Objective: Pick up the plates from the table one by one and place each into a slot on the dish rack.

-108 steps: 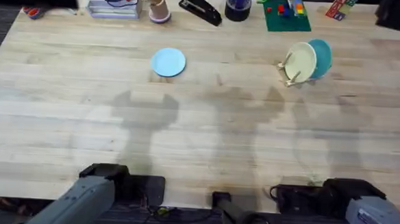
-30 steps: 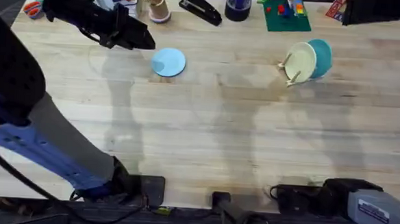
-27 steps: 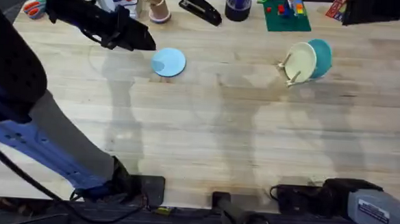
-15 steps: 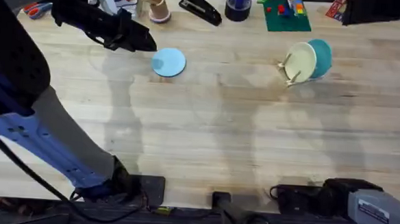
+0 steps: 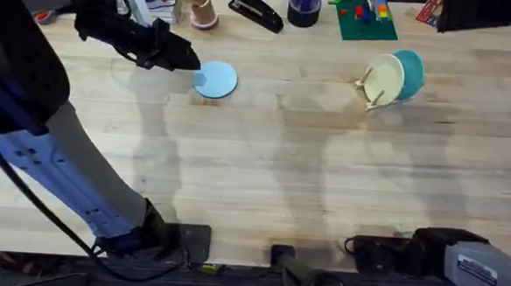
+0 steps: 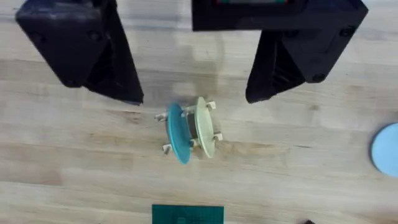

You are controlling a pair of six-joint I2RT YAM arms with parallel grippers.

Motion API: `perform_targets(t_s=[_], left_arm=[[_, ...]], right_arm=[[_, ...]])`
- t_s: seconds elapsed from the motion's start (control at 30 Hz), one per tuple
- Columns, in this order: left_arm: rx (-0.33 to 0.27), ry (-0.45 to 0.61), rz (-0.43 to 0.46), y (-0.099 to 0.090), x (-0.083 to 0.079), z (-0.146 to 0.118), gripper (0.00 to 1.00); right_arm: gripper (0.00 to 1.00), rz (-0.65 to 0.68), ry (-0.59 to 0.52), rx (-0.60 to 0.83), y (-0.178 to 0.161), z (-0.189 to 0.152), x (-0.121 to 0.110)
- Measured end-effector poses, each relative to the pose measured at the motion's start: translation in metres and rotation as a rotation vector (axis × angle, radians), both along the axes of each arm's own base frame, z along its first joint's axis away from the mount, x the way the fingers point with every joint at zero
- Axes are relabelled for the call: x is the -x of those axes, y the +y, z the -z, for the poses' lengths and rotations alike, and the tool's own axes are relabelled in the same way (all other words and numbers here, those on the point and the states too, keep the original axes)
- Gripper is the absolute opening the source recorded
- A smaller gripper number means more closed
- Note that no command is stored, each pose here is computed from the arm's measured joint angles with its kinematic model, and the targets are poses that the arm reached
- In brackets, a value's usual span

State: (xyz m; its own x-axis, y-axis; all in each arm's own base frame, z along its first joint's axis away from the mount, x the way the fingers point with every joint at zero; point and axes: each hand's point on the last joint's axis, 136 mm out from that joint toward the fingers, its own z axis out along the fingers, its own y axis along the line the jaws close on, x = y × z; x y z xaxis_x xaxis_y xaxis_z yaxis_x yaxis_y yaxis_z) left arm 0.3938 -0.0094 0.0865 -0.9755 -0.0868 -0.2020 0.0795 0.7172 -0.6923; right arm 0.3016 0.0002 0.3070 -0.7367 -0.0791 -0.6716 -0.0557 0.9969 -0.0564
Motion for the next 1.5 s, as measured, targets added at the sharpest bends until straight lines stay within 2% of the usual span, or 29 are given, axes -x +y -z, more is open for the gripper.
perform_targets(t_s=[0.17,0.43,0.83,1.17,1.5], left_arm=[[0.009,0.009,0.000,0.000,-0.001,0.006,0.042],[0.020,0.077,-0.013,0.002,-0.005,0.047,0.042],[0.012,0.073,-0.036,0.005,-0.011,0.050,0.042],[0.125,0.102,-0.062,0.001,-0.014,0.055,0.043],[0.140,0.103,-0.065,-0.001,-0.015,0.056,0.042]], right_arm=[[0.995,0.000,0.000,0.000,0.000,0.000,0.000],[0.995,0.000,0.000,0.000,0.000,0.000,0.000],[0.995,0.000,0.000,0.000,0.000,0.000,0.000],[0.995,0.003,0.000,-0.003,0.000,0.000,0.000],[0.995,-0.088,0.023,-0.157,0.032,0.003,-0.002]])
